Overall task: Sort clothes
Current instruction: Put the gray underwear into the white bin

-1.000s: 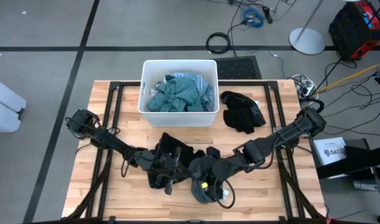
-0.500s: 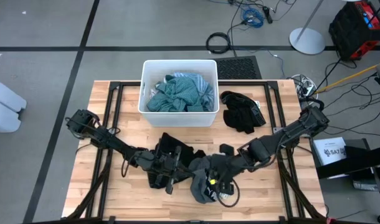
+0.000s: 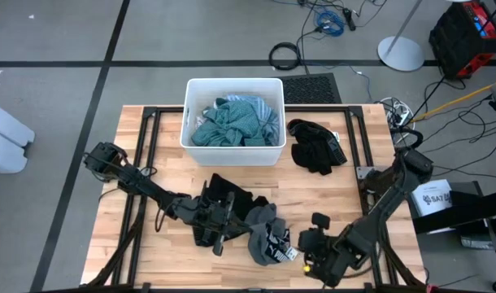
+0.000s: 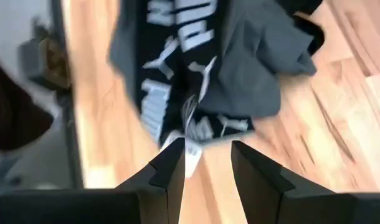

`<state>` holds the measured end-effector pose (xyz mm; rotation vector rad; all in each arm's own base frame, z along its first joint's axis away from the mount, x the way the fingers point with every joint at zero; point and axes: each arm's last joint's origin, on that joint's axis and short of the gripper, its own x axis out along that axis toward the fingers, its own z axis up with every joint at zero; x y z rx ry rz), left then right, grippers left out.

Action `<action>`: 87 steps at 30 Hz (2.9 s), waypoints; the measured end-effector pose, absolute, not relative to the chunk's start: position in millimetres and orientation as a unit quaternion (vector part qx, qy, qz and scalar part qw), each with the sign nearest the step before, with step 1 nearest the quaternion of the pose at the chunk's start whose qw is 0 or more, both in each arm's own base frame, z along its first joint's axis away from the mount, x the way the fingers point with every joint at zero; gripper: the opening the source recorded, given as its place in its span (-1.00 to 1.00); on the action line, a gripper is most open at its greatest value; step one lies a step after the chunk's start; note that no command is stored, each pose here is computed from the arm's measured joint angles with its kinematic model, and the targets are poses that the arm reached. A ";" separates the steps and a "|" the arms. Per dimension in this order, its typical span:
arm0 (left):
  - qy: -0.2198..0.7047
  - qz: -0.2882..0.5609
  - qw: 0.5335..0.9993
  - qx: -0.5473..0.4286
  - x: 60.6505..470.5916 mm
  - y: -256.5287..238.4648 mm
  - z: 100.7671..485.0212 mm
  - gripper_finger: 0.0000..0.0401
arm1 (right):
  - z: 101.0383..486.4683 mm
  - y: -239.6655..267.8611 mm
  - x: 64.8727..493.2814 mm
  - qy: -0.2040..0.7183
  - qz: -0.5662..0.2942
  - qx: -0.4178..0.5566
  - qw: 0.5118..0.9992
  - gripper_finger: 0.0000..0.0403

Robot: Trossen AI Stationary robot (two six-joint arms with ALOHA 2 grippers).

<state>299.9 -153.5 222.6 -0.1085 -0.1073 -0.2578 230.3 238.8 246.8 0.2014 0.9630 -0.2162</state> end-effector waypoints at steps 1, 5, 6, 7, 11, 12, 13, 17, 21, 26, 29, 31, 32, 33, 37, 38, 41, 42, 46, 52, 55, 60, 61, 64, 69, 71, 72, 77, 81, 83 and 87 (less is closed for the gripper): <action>-0.053 -0.128 0.989 -0.054 299.9 -153.5 222.6 -1.00 | 240.1 238.2 231.3 0.451 -0.107 0.101 0.880 -0.41; -0.053 -0.128 0.989 -0.054 299.9 -153.5 222.6 -1.00 | 217.6 238.6 237.2 0.415 -0.084 0.126 0.897 -0.41; -0.053 -0.128 0.989 -0.054 299.9 -153.5 222.6 -1.00 | 213.5 238.6 237.0 0.411 -0.080 0.129 0.899 -0.41; -0.053 -0.128 0.989 -0.053 299.9 -153.5 222.5 -1.00 | 209.9 238.3 236.8 0.408 -0.078 0.134 0.900 -0.41; -0.046 -0.128 0.989 -0.051 300.0 -153.6 221.1 -1.00 | 197.9 234.0 235.0 0.405 -0.083 0.132 0.901 -0.41; -0.045 -0.128 0.989 -0.050 300.0 -153.6 221.0 -1.00 | 197.5 233.7 235.9 0.400 -0.084 0.134 0.903 -0.41; -0.045 -0.128 0.989 -0.051 300.1 -153.5 221.0 -1.00 | 197.3 233.3 237.1 0.394 -0.084 0.138 0.905 -0.41; -0.046 -0.127 0.990 -0.051 300.2 -153.1 221.2 -1.00 | 195.7 231.8 241.3 0.382 -0.074 0.140 0.910 -0.41; -0.045 -0.127 0.990 -0.051 300.2 -153.1 221.2 -1.00 | 191.8 227.1 243.3 0.383 -0.077 0.131 0.911 -0.41; -0.045 -0.127 0.990 -0.051 300.2 -153.1 221.1 -1.00 | 184.4 221.6 244.2 0.380 -0.083 0.132 0.912 -0.41; -0.045 -0.127 0.990 -0.051 300.4 -152.9 221.1 -1.00 | 183.9 223.2 247.9 0.358 -0.063 0.139 0.921 -0.42; -0.045 -0.127 0.990 -0.051 300.3 -153.0 221.1 -1.00 | 183.9 224.3 248.6 0.352 -0.050 0.133 0.925 -0.49; -0.045 -0.127 0.990 -0.051 300.3 -153.0 221.1 -1.00 | 183.7 224.2 248.6 0.351 -0.049 0.129 0.926 -0.55; -0.045 -0.127 0.990 -0.051 300.3 -153.0 221.2 -1.00 | 183.8 224.3 248.6 0.350 -0.048 0.126 0.927 -0.64; -0.046 -0.127 0.990 -0.051 300.3 -153.0 221.2 -1.00 | 184.2 223.4 249.5 0.345 -0.051 0.115 0.930 -0.95; -0.046 -0.127 0.989 -0.052 300.3 -153.0 221.2 -1.00 | 184.3 223.1 249.7 0.341 -0.055 0.114 0.932 -0.96; -0.054 -0.128 0.989 -0.055 300.1 -152.9 222.8 -1.00 | 185.8 222.2 250.0 0.339 -0.060 0.102 0.933 -0.99; -0.060 -0.131 0.988 -0.057 299.9 -153.0 224.2 -1.00 | 188.2 222.2 250.2 0.340 -0.061 0.096 0.934 -0.99; -0.111 -0.165 0.977 -0.071 297.6 -154.0 234.4 -1.00 | 210.3 221.3 249.1 0.353 -0.065 0.074 0.930 -1.00; -0.250 -0.234 0.935 -0.097 284.6 -151.8 264.8 -1.00 | 270.2 217.3 242.9 0.396 -0.082 0.016 0.914 -1.00; -0.328 -0.225 0.911 -0.109 275.6 -145.0 281.4 -0.98 | 304.8 213.9 239.4 0.411 -0.089 -0.009 0.907 -1.00; -0.363 -0.158 0.908 -0.139 280.8 -130.9 313.3 -0.97 | 357.6 203.4 233.7 0.415 -0.089 -0.027 0.905 -1.00; -0.359 -0.154 0.910 -0.139 284.7 -129.3 317.1 -0.97 | 365.1 200.6 234.2 0.413 -0.088 -0.026 0.906 -1.00; -0.319 -0.145 0.928 -0.124 299.2 -127.5 324.5 -0.97 | 377.5 194.0 239.0 0.405 -0.085 -0.018 0.910 -1.00; -0.197 -0.138 0.966 -0.090 318.7 -130.5 317.2 -0.96 | 355.6 184.8 244.5 0.458 -0.099 0.000 0.884 -1.00; -0.151 -0.131 0.976 -0.083 321.9 -132.3 308.8 -0.96 | 335.2 184.4 242.8 0.497 -0.104 0.011 0.862 -1.00; -0.134 -0.128 0.979 -0.087 322.7 -133.0 305.6 -0.96 | 324.1 183.7 242.0 0.516 -0.107 0.017 0.850 -1.00; -0.072 -0.106 0.988 -0.086 324.1 -136.1 293.9 -0.98 | 265.1 188.6 240.9 0.568 -0.086 0.070 0.816 -1.00; -0.031 -0.072 0.994 -0.075 325.4 -134.7 285.2 -0.98 | 235.7 193.6 244.5 0.559 -0.023 0.076 0.825 -0.94; -0.016 -0.052 0.996 -0.070 325.7 -133.7 282.1 -0.98 | 231.2 194.3 245.2 0.554 -0.007 0.064 0.830 -0.85; 0.011 -0.036 0.998 -0.059 326.2 -132.0 276.4 -0.99 | 234.9 196.1 245.4 0.551 0.008 0.047 0.833 -0.60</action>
